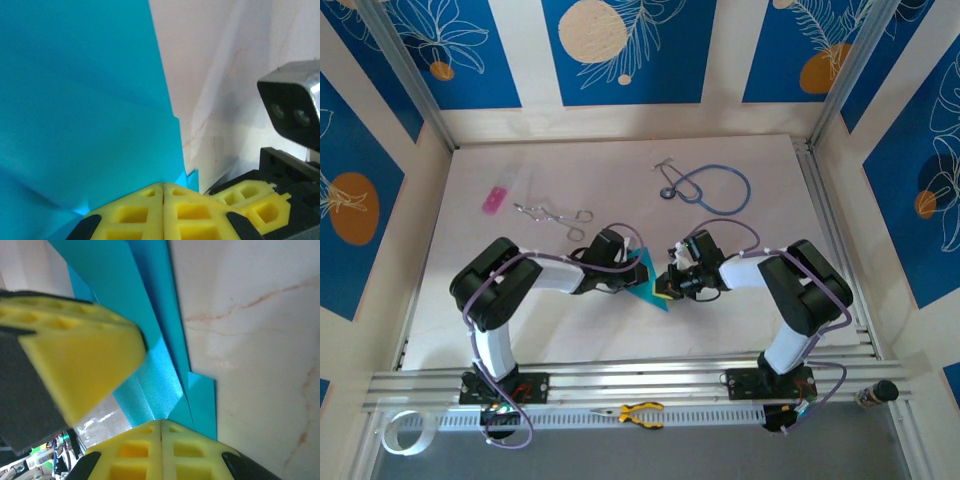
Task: Fold a paper plane with a square sheet of paper (pick it up from the middle)
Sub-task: Fourth fold the wing at the center of the table.
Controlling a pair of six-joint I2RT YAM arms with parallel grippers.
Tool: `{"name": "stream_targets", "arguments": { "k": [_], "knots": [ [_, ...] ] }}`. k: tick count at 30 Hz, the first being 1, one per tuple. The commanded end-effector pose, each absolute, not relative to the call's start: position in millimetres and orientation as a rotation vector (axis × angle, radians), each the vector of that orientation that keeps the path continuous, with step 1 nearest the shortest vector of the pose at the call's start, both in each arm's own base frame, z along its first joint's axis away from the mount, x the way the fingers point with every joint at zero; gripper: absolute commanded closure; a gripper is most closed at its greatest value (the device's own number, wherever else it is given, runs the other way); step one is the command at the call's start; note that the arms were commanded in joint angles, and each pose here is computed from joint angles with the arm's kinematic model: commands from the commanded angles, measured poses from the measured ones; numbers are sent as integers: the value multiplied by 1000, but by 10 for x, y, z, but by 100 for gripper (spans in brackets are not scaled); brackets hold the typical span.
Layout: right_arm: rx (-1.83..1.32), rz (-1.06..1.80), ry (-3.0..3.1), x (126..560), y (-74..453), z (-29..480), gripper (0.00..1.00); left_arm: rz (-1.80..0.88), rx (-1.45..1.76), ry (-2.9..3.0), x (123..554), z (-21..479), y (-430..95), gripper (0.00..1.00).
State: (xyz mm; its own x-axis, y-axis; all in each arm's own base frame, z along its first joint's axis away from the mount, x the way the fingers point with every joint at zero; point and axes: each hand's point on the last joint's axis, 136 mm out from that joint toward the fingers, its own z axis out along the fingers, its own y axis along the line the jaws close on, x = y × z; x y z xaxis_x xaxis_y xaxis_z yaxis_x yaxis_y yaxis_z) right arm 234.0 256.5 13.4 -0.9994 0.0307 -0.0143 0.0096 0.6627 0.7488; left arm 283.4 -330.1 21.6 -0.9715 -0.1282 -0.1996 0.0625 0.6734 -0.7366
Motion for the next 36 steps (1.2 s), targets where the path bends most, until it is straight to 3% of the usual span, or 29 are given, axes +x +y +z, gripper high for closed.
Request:
{"name": "stream_targets", "arguments": {
  "k": [1,36],
  "knots": [
    [113,1119,3028,2059,2321,-203,99,-976,-147,2716,3001,-101,-2913,91],
    [48,1064,3071,1967,2179,-269,99,-748,-194,2680,3689,69,-2315,93]
  ]
}}
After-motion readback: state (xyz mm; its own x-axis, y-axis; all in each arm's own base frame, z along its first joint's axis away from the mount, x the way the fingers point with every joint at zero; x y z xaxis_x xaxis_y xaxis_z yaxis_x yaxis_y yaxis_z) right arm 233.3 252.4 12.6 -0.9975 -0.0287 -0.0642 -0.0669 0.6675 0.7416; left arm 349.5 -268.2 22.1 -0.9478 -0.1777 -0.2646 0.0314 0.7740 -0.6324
